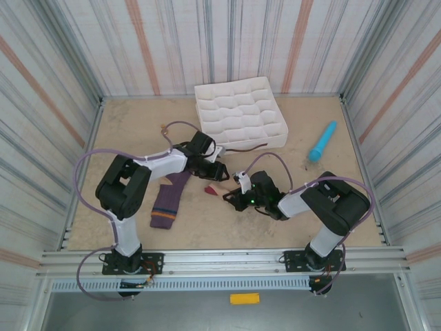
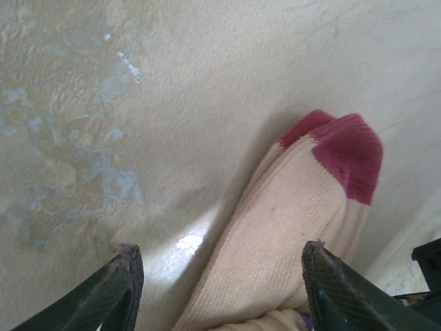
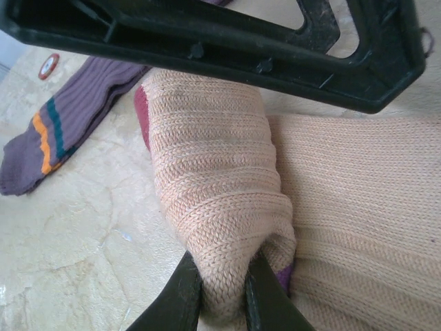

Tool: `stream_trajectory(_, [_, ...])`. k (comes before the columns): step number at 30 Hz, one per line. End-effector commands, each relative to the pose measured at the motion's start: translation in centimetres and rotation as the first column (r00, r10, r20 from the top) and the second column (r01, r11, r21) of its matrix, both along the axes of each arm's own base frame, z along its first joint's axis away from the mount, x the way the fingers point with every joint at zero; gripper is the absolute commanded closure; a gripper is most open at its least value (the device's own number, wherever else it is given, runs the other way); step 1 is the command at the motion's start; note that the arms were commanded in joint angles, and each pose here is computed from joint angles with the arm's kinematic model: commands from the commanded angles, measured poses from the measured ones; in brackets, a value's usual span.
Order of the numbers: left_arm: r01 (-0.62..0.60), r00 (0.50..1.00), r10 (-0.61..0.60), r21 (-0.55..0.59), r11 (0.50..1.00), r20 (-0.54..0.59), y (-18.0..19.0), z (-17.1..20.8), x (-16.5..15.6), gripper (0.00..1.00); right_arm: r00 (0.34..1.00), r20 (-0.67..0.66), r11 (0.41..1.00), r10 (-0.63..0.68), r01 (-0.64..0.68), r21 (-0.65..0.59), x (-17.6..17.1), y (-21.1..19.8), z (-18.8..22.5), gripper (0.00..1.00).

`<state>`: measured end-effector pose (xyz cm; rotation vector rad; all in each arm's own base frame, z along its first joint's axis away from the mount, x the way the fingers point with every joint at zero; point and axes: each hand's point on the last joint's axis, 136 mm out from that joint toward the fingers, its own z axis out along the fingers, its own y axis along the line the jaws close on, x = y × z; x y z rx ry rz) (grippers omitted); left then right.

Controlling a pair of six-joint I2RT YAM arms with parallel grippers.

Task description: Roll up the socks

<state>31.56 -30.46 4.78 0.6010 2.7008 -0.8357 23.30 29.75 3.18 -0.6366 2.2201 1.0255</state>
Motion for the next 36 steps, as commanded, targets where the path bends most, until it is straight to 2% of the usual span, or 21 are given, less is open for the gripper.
stream_trajectory(1, [0.046, 0.999, -0.046, -0.003, 0.999, -0.027, -0.4, 0.1, -1.3, 0.37, 0.984, -0.174, 0.974, -0.029, -0.011, -0.228, -3.6, -3.8, -6.6, 1.00])
stream_trajectory(10, [0.085, 0.986, -0.079, 0.033, 0.996, -0.149, -2.2, -4.6, -3.8, 0.42, 0.986, -0.164, 0.972, -0.026, -0.014, -0.236, -3.7, -3.8, -6.4, 1.00])
stream_trajectory(15, [0.081, 0.983, -0.073, 0.045, 0.996, -0.171, -2.8, -6.2, -5.1, 0.50, 0.987, -0.161, 0.970, -0.027, -0.013, -0.242, -3.7, -3.9, -6.5, 1.00])
stream_trajectory(17, [0.064, 0.983, -0.053, 0.057, 0.996, -0.178, -2.6, -6.8, -5.2, 0.58, 0.987, -0.156, 0.971, -0.028, -0.010, -0.240, -3.6, -3.9, -6.4, 1.00])
stream_trajectory(22, [0.008, 0.986, 0.014, 0.132, 0.991, -0.164, -1.3, -7.5, -4.4, 0.88, 0.988, -0.148, 0.970, -0.032, -0.005, -0.243, -3.5, -3.9, -6.2, 1.00])
stream_trajectory(26, [-0.041, 0.987, 0.064, 0.153, 0.987, -0.149, -0.4, -7.2, -3.2, 1.00, 0.991, -0.133, 0.969, -0.033, -0.001, -0.246, -3.4, -3.9, -5.6, 1.00])
stream_trajectory(36, [-0.197, 0.971, 0.216, 0.169, 0.966, -0.102, 3.2, -5.9, -0.4, 1.00, 0.990, -0.141, 0.972, -0.029, -0.005, -0.236, -3.6, -3.9, -4.2, 1.00])
